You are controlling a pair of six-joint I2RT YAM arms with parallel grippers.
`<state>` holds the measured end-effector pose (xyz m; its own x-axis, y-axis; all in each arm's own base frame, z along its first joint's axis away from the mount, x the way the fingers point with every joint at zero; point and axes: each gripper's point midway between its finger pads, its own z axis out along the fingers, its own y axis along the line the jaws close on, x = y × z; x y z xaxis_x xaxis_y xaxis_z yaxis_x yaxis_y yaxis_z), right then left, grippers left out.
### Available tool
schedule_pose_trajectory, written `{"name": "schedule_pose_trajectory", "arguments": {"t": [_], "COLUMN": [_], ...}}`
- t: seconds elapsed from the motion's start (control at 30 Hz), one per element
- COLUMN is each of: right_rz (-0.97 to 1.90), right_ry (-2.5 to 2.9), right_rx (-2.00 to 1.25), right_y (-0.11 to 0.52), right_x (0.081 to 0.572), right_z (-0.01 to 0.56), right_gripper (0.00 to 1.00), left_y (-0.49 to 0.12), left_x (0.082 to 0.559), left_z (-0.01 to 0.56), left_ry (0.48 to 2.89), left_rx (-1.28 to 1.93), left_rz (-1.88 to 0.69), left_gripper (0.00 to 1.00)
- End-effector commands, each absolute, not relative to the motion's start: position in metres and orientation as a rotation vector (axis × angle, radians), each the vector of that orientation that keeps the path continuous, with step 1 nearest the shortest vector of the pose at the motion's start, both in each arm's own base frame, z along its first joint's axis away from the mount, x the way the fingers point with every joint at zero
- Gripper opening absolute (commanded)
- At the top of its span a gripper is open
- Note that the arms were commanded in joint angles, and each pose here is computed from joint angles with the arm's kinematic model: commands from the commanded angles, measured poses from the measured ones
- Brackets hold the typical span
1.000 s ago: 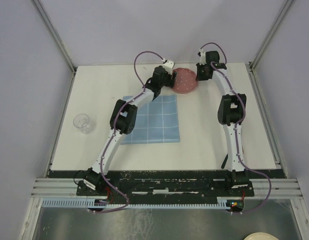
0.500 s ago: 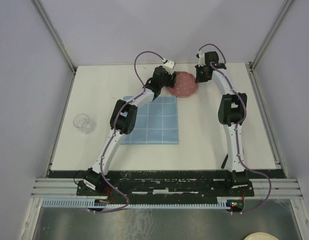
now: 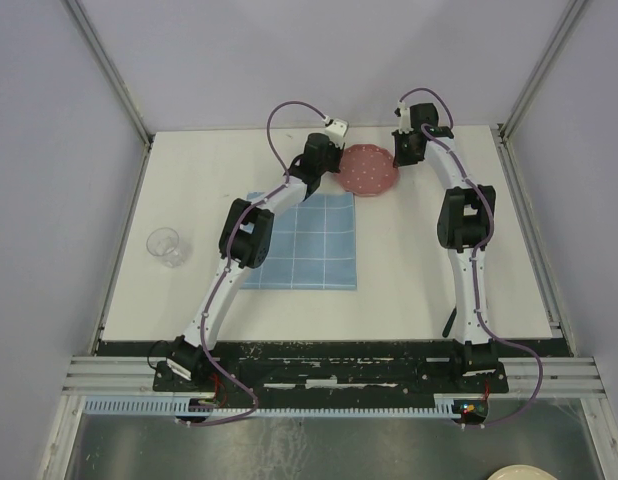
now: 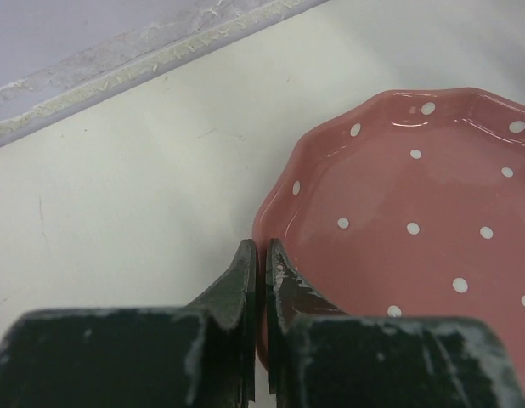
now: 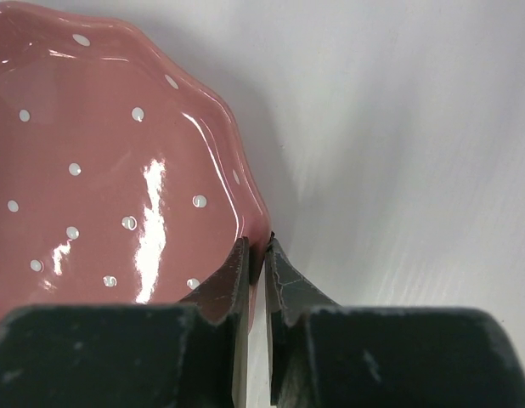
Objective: Set the dinner table for one person
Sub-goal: Pick up the plate at the center of the board.
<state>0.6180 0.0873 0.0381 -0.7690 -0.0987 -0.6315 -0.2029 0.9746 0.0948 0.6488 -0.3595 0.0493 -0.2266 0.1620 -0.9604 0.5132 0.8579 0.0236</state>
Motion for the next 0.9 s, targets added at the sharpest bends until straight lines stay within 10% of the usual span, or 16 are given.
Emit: {"name": "schedule_pose_trajectory", "arguments": {"t": [0.0, 0.87], "right_rz": [0.175, 0.196], "right_ry": [2.442, 2.310], "right_rx": [-0.229, -0.216], "right_y": [0.084, 0.095], "right_x": [0.614, 0.632], "right_z": [0.055, 0.111], "right_gripper": [0.01, 0.01], "left_y": [-0.377, -0.383], "left_x": [0.645, 0.647], "left_z": [0.117, 0.176], "left_ry": [1.689, 1.601], "left_rx": [0.543, 0.490], "left_rz": [-0.410, -0.458], "left_gripper": [0.03, 0.03]}}
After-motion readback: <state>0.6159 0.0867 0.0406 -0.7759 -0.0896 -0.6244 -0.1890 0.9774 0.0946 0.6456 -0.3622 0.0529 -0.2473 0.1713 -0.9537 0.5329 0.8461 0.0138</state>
